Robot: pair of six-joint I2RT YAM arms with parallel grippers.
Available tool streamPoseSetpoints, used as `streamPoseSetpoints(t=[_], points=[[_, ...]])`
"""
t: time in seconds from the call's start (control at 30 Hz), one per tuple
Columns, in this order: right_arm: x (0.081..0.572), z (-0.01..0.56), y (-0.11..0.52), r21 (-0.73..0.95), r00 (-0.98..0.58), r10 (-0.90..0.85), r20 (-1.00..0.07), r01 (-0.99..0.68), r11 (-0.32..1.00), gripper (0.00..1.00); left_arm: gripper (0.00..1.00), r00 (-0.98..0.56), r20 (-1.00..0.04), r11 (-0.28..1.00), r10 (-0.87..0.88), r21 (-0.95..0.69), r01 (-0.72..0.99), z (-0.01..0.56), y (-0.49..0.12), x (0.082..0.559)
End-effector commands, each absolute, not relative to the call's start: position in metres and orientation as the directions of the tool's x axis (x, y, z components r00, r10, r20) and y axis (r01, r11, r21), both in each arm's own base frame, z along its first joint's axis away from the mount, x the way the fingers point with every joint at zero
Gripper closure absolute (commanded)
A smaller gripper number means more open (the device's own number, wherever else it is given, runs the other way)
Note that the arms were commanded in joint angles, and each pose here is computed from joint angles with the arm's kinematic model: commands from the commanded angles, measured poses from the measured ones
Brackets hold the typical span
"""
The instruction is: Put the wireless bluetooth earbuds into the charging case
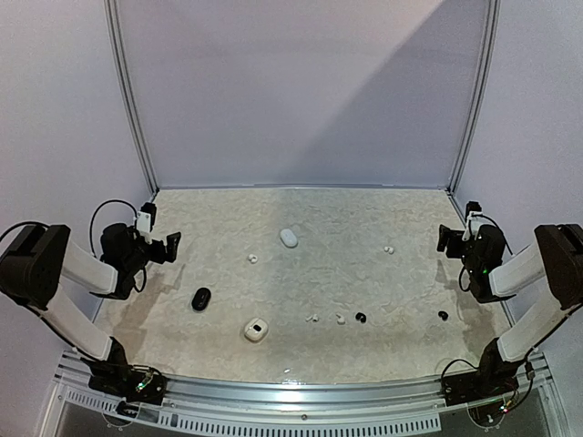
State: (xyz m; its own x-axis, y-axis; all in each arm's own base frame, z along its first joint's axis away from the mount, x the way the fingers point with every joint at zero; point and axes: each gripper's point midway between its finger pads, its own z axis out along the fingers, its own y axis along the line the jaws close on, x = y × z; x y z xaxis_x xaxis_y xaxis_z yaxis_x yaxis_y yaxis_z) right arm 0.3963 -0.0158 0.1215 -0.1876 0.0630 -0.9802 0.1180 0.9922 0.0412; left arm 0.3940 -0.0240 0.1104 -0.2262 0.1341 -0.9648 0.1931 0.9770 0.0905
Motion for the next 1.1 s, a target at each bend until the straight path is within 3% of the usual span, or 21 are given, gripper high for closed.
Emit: streamPoseSetpoints(t=[0.0,0.2,0.27,0.33,0.43,0.53,0.7,0.9,1.07], points=[[0.402,0.126,-0.017,0.041,-0.173,0.061,-0.983,0.119,0.992,0.01,0.01,-0.195,-0.973,0.979,0.126,0.090,0.184,0.119,-0.025,0.401],[0.406,0.130,-0.023,0.037,-0.180,0.065,-0.982,0.155,0.987,0.01,0.01,-0.202,-0.972,0.983,0.117,0.085,0.161,0.123,-0.020,0.402],[0.412,0.128,-0.041,0.013,-0.316,0.101,-0.944,0.268,0.963,0.01,0.00,-0.249,-0.962,0.985,0.115,0.077,0.156,0.134,-0.019,0.407],[0.422,0.170,-0.055,0.025,-0.290,0.138,-0.947,0.360,0.932,0.01,0.01,-0.286,-0.951,0.985,0.114,0.071,0.154,0.166,-0.018,0.420],[0.433,0.219,-0.037,0.091,-0.222,0.151,-0.963,0.259,0.961,0.01,0.03,-0.380,-0.913,0.972,0.147,0.062,0.227,0.195,-0.028,0.421],[0.435,0.243,-0.016,0.161,-0.224,0.192,-0.956,0.148,0.976,0.01,0.11,-0.555,-0.809,0.938,0.195,-0.011,0.347,0.195,-0.060,0.394],[0.428,0.250,0.021,0.301,-0.337,0.299,-0.893,0.047,0.952,0.01,0.18,-0.662,-0.524,0.756,0.535,-0.053,0.653,0.172,-0.150,0.290],[0.400,0.241,0.097,0.199,-0.508,0.156,-0.847,-0.031,0.980,0.01,0.13,-0.425,-0.230,0.424,0.875,-0.056,0.904,0.137,-0.216,0.181],[0.370,0.221,0.147,0.162,-0.584,0.095,-0.806,-0.063,0.985,0.01,0.01,-0.321,-0.182,0.317,0.929,-0.051,0.947,0.113,-0.253,0.160]])
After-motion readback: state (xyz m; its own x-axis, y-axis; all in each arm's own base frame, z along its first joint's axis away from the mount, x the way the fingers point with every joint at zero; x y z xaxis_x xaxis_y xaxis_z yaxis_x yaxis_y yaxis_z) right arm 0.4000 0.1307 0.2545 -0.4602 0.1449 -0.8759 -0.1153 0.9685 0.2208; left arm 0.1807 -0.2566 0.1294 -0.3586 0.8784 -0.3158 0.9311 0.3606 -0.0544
